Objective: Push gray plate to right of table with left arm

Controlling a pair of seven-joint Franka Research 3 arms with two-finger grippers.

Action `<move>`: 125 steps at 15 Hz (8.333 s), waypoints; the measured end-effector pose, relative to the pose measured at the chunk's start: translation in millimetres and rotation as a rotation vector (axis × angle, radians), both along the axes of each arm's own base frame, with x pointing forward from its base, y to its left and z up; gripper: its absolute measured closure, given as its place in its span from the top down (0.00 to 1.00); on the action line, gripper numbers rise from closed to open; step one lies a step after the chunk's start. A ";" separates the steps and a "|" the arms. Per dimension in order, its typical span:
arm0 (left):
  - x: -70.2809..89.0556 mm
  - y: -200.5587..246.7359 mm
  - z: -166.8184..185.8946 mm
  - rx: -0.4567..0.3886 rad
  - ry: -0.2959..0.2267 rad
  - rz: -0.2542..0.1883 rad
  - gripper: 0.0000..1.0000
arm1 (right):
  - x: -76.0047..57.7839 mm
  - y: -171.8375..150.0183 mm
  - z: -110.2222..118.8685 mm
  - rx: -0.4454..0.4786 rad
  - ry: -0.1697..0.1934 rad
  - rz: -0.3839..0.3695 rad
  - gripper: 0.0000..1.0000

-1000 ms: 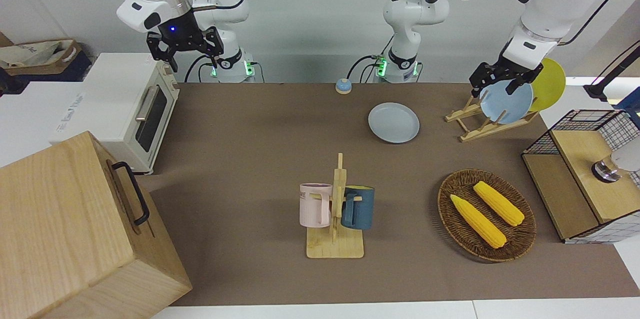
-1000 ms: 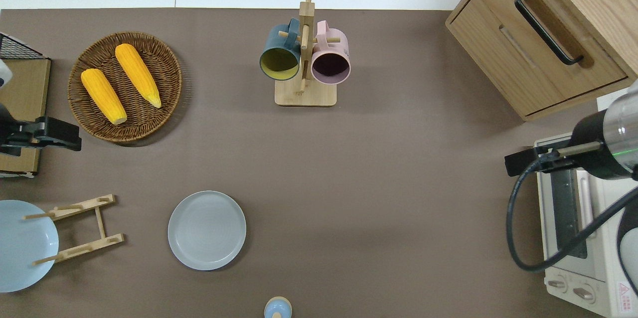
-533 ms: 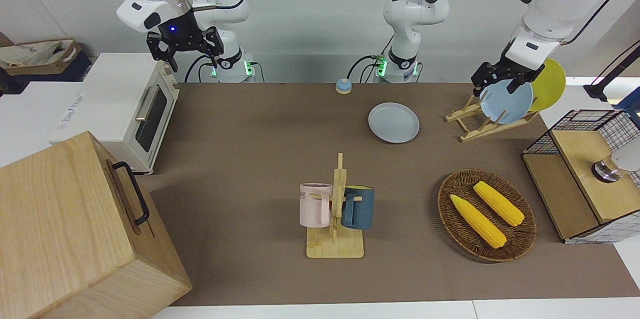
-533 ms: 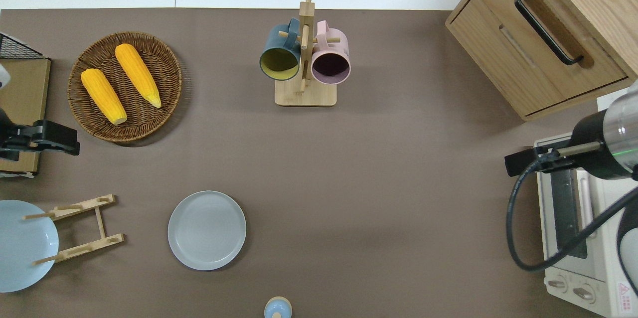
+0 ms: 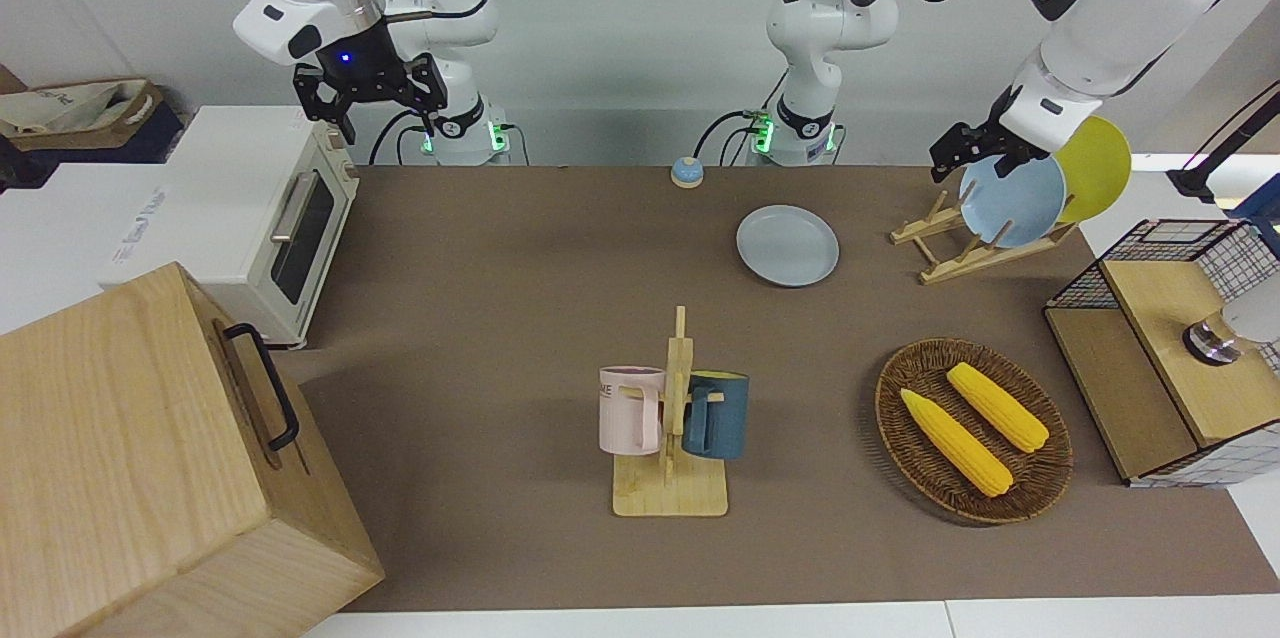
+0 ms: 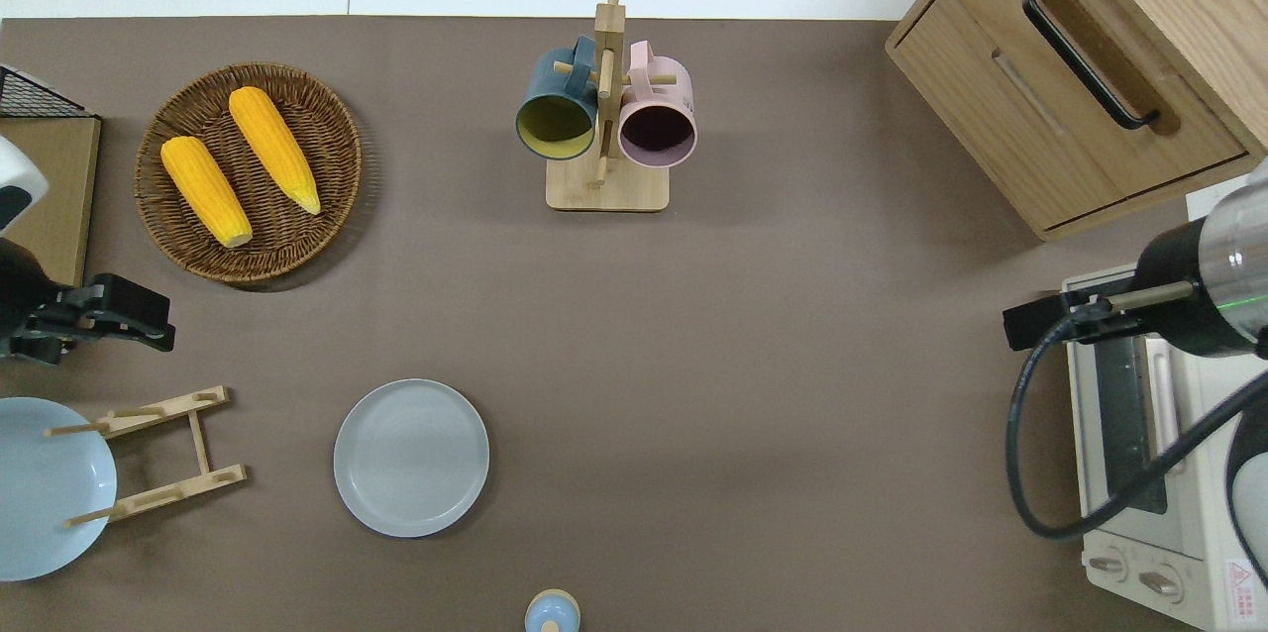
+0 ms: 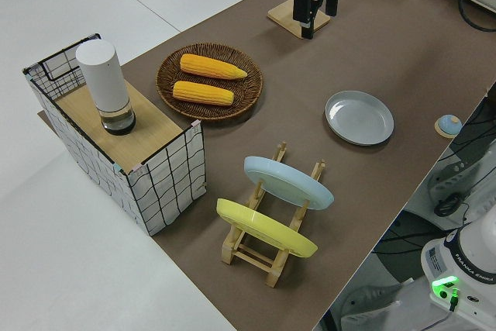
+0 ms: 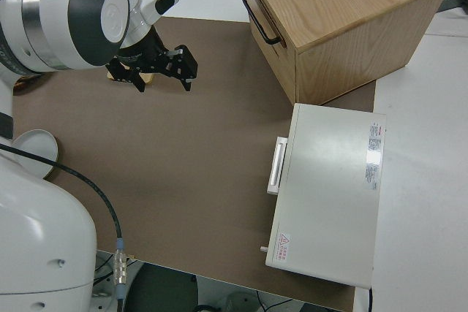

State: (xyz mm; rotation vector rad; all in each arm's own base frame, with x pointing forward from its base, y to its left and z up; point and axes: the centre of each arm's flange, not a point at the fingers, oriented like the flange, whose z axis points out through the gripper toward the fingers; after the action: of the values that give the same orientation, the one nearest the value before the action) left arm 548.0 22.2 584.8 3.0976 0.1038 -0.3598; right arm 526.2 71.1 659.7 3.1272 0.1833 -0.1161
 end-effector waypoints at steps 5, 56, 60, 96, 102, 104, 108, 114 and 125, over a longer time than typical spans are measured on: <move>1.5 -9.4 -57.3 -0.001 0.019 0.022 1.00 | 0.0 0.0 0.0 0.000 0.000 0.000 0.99; -119.6 -75.3 -285.7 0.041 -0.125 0.046 0.10 | 0.0 0.0 0.0 0.000 0.000 0.000 0.99; -119.6 -75.3 -285.7 0.041 -0.125 0.046 0.10 | 0.0 0.0 0.0 0.000 0.000 0.000 0.99; -159.7 -458.5 -285.0 0.063 -0.164 0.392 0.09 | 0.0 0.0 0.0 0.000 0.000 0.000 0.99; -161.1 -473.4 -284.7 0.075 -0.164 0.387 0.10 | 0.0 0.0 0.0 0.000 0.000 0.000 0.99; -160.7 -474.0 -287.7 0.089 -0.169 0.373 0.27 | 0.0 0.0 0.0 0.000 0.000 0.000 0.99; -155.7 -474.2 -286.0 0.126 -0.154 0.368 0.66 | 0.0 0.0 0.0 0.000 0.000 0.000 0.99; -144.2 -474.2 -263.2 0.155 -0.143 0.377 1.00 | 0.0 0.0 0.0 0.000 0.000 0.000 0.99; -83.9 -314.9 -79.3 0.161 -0.100 0.170 1.00 | 0.0 0.0 0.0 0.000 0.000 0.000 0.99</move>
State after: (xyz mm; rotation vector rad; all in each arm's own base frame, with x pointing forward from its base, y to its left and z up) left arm 464.1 -292.7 505.5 3.2250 0.4108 -0.1997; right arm 526.2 71.1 659.7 3.1272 0.1834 -0.1161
